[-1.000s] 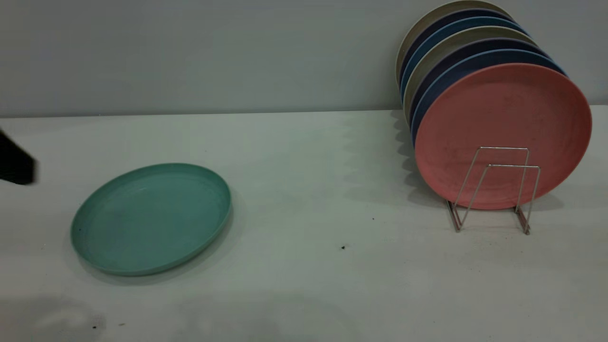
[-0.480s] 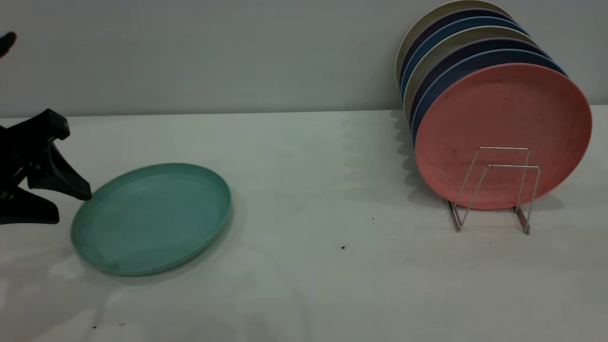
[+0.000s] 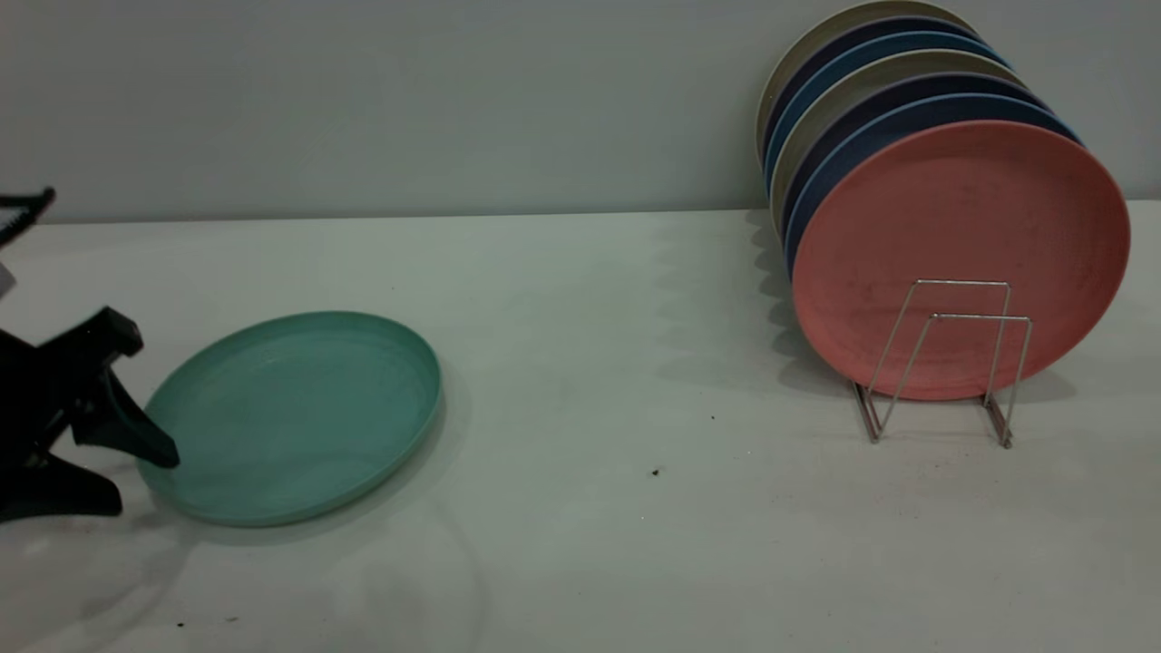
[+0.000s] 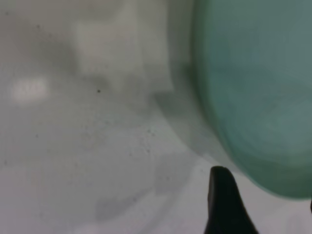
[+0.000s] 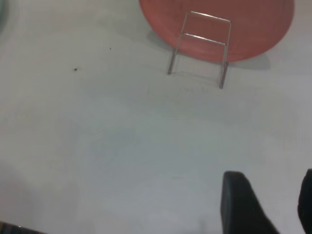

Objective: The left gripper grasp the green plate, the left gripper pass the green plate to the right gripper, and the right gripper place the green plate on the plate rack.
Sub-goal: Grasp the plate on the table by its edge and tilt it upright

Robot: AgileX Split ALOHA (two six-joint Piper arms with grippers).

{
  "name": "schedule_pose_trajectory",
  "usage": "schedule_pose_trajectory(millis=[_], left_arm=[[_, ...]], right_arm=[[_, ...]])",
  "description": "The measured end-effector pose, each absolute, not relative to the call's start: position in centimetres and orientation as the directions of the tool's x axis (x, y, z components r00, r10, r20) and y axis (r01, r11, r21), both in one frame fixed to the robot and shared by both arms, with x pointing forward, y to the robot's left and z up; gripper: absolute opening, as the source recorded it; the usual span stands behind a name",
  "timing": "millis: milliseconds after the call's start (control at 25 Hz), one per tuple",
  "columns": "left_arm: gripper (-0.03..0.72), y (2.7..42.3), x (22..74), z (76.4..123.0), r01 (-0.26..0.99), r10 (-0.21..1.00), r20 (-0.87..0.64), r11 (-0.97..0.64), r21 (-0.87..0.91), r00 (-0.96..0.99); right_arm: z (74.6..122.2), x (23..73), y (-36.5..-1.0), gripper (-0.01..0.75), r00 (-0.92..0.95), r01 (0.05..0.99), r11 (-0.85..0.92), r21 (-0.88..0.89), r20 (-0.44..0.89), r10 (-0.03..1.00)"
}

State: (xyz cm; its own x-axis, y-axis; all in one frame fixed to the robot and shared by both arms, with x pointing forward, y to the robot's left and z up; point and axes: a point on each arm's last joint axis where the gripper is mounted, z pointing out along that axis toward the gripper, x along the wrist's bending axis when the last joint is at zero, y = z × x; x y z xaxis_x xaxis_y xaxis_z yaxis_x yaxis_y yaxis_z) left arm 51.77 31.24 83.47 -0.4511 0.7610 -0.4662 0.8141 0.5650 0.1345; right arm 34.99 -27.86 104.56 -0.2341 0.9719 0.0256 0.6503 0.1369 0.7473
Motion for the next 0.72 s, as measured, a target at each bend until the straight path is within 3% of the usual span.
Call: schedule_pose_trajectory(millis=[720], left_arm=[[0.44, 31.3, 53.9, 79.9, 0.813, 0.745, -0.493, 0.57, 0.121, -0.449]], right_arm=[[104.6, 35.0, -27.9, 0.311, -0.234, 0.651, 0.136, 0.747, 0.027, 0.972]])
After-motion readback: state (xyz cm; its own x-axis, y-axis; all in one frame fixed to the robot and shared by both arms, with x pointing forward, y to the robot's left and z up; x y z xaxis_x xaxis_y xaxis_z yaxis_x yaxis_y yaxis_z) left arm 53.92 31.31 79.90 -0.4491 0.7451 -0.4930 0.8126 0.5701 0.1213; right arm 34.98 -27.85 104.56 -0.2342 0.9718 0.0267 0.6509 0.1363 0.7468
